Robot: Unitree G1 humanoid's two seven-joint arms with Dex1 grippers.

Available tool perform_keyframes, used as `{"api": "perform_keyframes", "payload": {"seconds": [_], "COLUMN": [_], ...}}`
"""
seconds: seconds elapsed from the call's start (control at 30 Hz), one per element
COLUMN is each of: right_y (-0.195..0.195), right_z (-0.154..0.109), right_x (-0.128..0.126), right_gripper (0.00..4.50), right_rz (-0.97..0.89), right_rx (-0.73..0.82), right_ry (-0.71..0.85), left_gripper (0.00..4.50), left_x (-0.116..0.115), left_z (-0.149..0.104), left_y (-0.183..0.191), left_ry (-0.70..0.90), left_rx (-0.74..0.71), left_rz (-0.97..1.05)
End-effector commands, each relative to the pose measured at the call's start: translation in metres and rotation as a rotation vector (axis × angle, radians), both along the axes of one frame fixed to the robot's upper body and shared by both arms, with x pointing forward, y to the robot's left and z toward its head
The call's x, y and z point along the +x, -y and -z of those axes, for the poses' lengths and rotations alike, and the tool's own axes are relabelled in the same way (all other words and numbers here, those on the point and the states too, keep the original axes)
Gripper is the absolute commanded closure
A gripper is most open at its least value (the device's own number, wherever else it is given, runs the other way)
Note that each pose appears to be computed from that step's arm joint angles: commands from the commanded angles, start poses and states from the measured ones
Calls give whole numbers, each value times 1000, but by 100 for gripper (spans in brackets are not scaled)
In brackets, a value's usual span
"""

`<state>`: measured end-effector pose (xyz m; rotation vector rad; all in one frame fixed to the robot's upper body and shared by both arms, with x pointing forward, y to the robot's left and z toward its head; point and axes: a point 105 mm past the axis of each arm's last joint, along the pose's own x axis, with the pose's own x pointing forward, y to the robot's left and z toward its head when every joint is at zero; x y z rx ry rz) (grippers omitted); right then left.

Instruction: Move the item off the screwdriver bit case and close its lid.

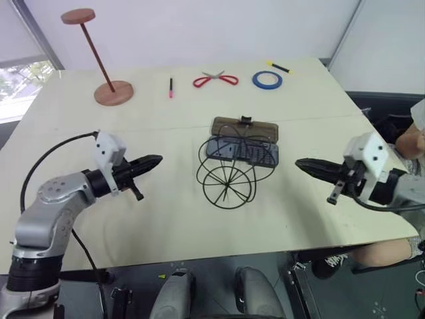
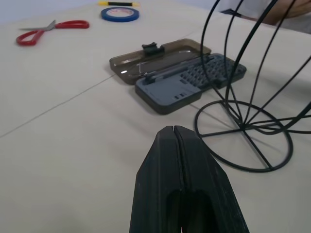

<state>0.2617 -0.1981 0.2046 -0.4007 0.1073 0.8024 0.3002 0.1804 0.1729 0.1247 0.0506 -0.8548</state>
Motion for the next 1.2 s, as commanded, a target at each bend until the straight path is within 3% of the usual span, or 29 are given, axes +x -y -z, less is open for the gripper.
{"api": "perform_keyframes", "payload": {"seconds": [0.03, 0.97, 1.07, 1.2], "right_y": [-5, -19, -19, -13], "right_z": [-8, -7, -7, -6], "right_x": [-13, -23, -25, -21], "right_gripper": [442, 442, 357, 154], "right_rz": [-44, -66, -71, -36], "right_rx": [3, 16, 22, 3], "right_ry": [-4, -45, -46, -27], "left_gripper": [450, 450, 450, 450], "left_x": [-4, 1, 3, 11], "left_z": [-6, 1, 0, -1], "left_y": [0, 25, 26, 32], "left_ry": [-1, -22, -20, -10], "left_rx": [16, -18, -20, -16], "left_rz": [44, 75, 84, 100]}}
